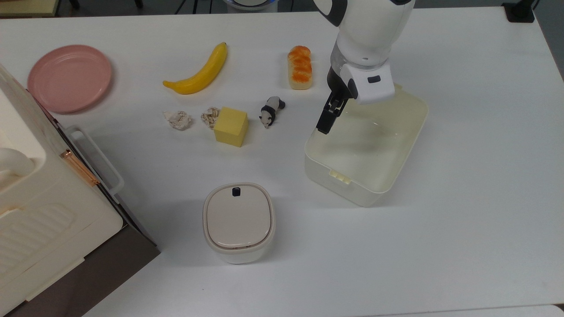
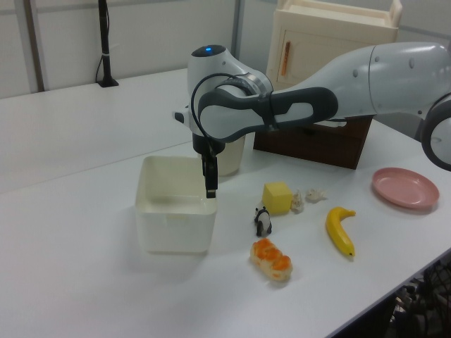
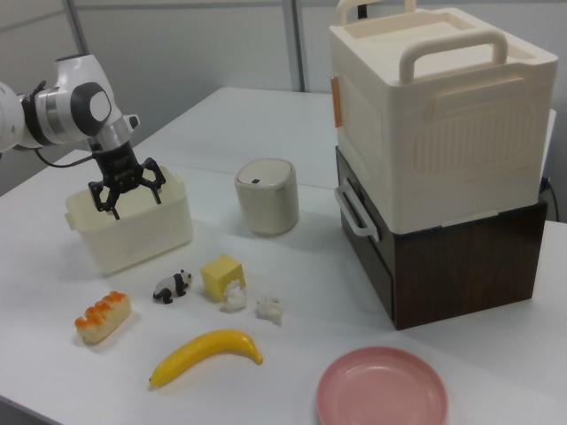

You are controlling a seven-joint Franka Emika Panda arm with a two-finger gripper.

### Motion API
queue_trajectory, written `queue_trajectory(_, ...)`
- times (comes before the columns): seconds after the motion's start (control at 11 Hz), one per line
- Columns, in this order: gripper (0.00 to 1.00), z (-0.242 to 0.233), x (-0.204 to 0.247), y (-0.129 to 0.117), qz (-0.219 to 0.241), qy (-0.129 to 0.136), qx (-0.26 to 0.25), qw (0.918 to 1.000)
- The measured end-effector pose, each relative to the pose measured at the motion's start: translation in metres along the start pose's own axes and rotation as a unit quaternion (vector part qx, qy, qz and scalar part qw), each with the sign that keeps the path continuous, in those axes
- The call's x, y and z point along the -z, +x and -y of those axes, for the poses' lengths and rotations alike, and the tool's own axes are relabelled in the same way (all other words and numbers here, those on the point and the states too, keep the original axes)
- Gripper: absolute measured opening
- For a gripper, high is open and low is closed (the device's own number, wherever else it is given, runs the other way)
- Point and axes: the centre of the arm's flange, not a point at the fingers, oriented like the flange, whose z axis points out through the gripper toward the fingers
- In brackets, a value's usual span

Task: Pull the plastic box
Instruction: 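Hook the box rim and drag the box toward the panda figure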

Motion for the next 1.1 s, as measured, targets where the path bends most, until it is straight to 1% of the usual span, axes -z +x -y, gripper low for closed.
queue_trajectory(0.18,1.00,0.000,-0.001,0.000,0.001,0.000,0.001,1.0000)
queue_trajectory(0.46,1.00,0.000,-0.005,-0.002,0.013,-0.009,0.009,0.9998)
queue_trajectory(0.73,1.00,0.005,-0.021,-0.007,0.030,-0.002,0.026,0.9992)
queue_trajectory(1.1,1.00,0.004,-0.015,-0.031,0.045,-0.002,0.040,0.9982)
